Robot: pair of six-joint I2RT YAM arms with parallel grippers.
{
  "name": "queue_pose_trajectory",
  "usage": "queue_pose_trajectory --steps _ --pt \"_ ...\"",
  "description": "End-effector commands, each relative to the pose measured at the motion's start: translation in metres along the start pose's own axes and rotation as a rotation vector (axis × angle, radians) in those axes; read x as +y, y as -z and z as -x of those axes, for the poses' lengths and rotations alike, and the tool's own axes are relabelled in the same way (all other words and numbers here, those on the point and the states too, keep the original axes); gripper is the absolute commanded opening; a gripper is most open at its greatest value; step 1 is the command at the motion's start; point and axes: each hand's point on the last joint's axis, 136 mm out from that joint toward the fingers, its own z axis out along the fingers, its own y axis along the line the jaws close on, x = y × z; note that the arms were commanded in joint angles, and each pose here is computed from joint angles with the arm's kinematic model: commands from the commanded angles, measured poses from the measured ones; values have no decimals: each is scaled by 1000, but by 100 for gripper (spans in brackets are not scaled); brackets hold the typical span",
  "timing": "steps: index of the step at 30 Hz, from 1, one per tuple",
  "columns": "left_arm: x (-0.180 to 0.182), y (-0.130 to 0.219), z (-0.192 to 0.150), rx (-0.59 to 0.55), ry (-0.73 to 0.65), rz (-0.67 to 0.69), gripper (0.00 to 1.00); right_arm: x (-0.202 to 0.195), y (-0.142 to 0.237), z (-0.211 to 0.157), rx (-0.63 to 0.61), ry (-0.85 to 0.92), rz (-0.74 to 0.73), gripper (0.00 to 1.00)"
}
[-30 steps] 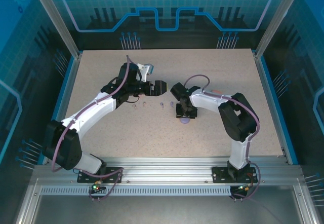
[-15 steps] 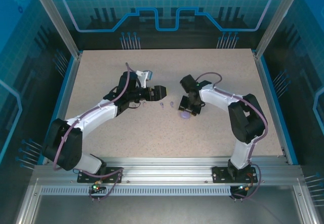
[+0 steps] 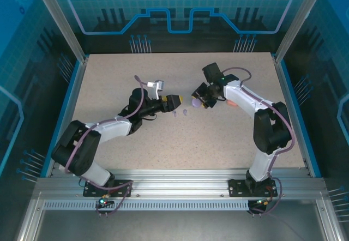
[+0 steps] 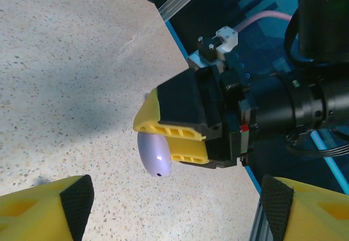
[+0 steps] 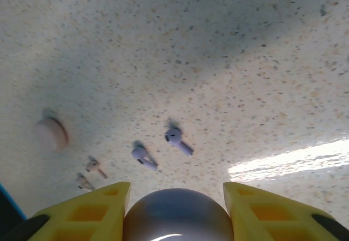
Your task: Insert wireless bluetooth earbuds into charging case
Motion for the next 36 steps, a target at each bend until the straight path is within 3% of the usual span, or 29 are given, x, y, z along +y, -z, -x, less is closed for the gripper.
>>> queue_pose_trajectory --steps 1,9,36 --pt "-18 -5 7 -72 -13 -108 79 22 14 3 2 -65 77 37" --pt "-13 -23 -9 -82 -17 -113 67 32 19 -1 3 -76 103 37" --pt "5 -68 -16 -85 -3 -77 51 36 14 -16 25 -56 108 37"
